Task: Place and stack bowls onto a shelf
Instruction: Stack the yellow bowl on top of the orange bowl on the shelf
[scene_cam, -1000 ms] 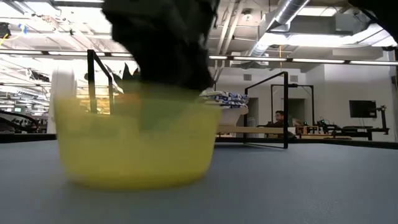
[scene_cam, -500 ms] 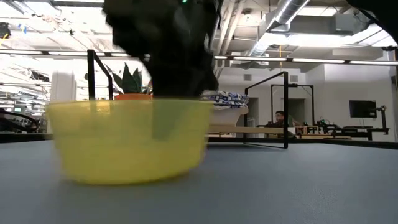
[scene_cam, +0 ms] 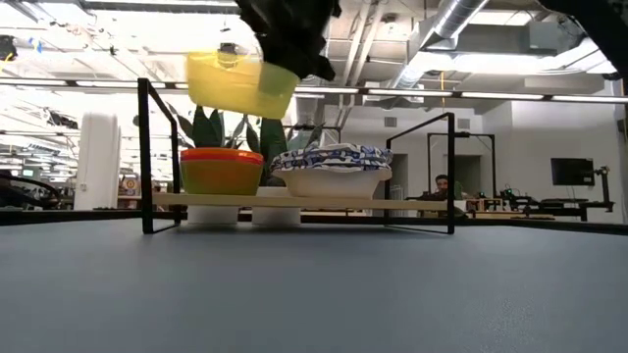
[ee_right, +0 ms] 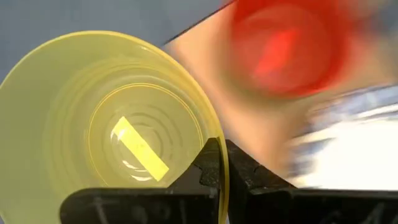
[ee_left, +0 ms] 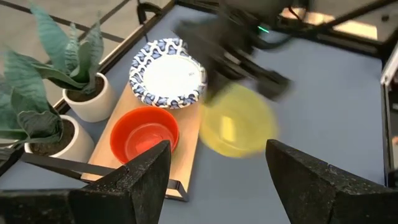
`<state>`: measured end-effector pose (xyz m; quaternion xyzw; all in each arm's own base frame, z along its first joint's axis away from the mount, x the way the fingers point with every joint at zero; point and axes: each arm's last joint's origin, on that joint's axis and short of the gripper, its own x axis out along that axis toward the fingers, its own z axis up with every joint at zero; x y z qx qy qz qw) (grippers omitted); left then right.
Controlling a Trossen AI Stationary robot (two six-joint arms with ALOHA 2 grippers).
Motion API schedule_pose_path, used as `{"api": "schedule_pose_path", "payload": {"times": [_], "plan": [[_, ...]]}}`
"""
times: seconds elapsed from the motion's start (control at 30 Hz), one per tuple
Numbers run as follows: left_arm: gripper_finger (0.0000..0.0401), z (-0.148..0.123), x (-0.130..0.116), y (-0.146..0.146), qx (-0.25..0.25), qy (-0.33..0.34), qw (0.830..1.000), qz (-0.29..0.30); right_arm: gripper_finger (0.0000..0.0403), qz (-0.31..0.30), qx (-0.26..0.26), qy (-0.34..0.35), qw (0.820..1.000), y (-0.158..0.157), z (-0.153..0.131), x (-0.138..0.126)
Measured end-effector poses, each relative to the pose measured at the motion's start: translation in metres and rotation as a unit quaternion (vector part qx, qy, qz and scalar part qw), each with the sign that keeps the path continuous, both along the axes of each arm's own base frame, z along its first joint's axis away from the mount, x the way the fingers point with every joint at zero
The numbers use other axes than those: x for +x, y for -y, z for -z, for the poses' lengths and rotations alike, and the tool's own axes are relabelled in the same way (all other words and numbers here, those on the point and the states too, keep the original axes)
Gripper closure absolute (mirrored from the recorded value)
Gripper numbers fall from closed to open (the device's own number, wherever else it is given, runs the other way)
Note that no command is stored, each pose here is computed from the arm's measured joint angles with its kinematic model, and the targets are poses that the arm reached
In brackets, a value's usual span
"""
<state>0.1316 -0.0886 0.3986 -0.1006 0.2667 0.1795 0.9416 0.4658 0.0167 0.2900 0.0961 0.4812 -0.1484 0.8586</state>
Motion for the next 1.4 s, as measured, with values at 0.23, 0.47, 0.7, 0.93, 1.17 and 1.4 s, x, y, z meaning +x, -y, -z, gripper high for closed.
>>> {"api": "schedule_pose_path", "payload": {"times": [0.23,0.47,0.7,0.93,1.17,1.4], "plan": [[0.0154,-0.001,0.0,-0.001,-0.006,0.022,0.999,-0.031,0.038,0.06,-0.004,0.097,0.993,0.093,-0.023,0.002],[0.0154,-0.002,0.0,-0.004,0.0,0.05,0.996,-0.069,0.038,0.05,0.044,0.127,0.99,0.133,-0.004,0.013],[0.0154,0.002,-0.006,-0.009,-0.012,0.047,0.993,-0.108,0.038,0.022,0.048,0.115,0.992,0.14,0.018,0.022],[0.0154,0.004,-0.008,-0.011,-0.016,0.048,0.991,-0.124,0.036,0.005,0.034,0.114,0.993,0.141,0.019,0.023],[0.0154,0.004,-0.008,-0.011,-0.015,0.048,0.991,-0.124,0.0348,-0.039,0.024,0.118,0.992,0.139,0.018,0.024],[0.0154,0.004,-0.008,-0.011,-0.015,0.049,0.991,-0.124,0.0299,-0.04,0.027,0.12,0.992,0.141,0.018,0.024]]}}
